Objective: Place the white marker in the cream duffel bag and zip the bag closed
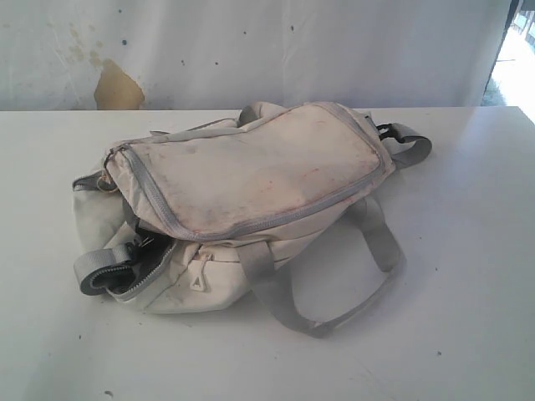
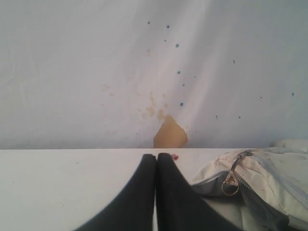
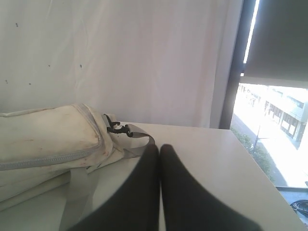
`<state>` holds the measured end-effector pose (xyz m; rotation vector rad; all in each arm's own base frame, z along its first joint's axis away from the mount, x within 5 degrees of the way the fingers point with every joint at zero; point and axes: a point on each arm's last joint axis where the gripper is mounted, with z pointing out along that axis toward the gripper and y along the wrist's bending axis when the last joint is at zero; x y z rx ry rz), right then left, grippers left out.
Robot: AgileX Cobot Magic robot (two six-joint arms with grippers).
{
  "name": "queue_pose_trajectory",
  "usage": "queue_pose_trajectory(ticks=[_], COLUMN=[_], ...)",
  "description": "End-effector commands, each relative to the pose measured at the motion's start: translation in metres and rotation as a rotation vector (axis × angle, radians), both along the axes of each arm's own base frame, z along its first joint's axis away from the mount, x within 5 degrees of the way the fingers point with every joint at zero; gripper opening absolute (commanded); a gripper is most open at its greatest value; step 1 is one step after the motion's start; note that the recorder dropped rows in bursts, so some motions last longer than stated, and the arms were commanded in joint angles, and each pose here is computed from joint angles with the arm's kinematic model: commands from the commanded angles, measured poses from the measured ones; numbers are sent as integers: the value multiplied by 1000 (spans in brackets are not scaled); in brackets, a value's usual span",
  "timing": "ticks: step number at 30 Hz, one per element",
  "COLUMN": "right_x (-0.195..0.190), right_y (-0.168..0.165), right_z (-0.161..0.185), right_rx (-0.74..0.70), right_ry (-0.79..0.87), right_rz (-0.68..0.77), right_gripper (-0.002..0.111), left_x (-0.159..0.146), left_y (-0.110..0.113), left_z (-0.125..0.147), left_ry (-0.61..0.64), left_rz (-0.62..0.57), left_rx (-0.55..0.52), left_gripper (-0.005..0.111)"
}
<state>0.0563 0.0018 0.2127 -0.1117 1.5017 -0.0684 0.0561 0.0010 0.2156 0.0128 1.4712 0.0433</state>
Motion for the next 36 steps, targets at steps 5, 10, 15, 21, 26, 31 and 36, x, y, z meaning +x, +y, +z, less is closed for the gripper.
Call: queue_pose_trajectory(ticks=[5, 10, 15, 21, 26, 31, 36], right_x=[0, 0, 0, 0, 0, 0, 0], right_y=[0, 0, 0, 0, 0, 0, 0], right_z=[-1, -1, -1, -1, -1, -1, -1], right_rx=[5, 5, 5, 5, 5, 5, 5], right_ry=[-1, -1, -1, -1, -1, -1, -1], right_rz=[4, 4, 4, 4, 4, 4, 4], right_gripper=[0, 0, 0, 0, 0, 0, 0], left_x=[0, 0, 0, 0, 0, 0, 0], left_y=[0, 0, 0, 0, 0, 0, 0], left_z=[-5, -5, -5, -5, -5, -5, -5], left_ry=[37, 37, 37, 37, 37, 37, 37], left_rz=[-5, -5, -5, -5, -5, -5, -5], left_rx=[-18, -18, -15, -15, -15, -15, -15], left_gripper=[0, 0, 0, 0, 0, 0, 0])
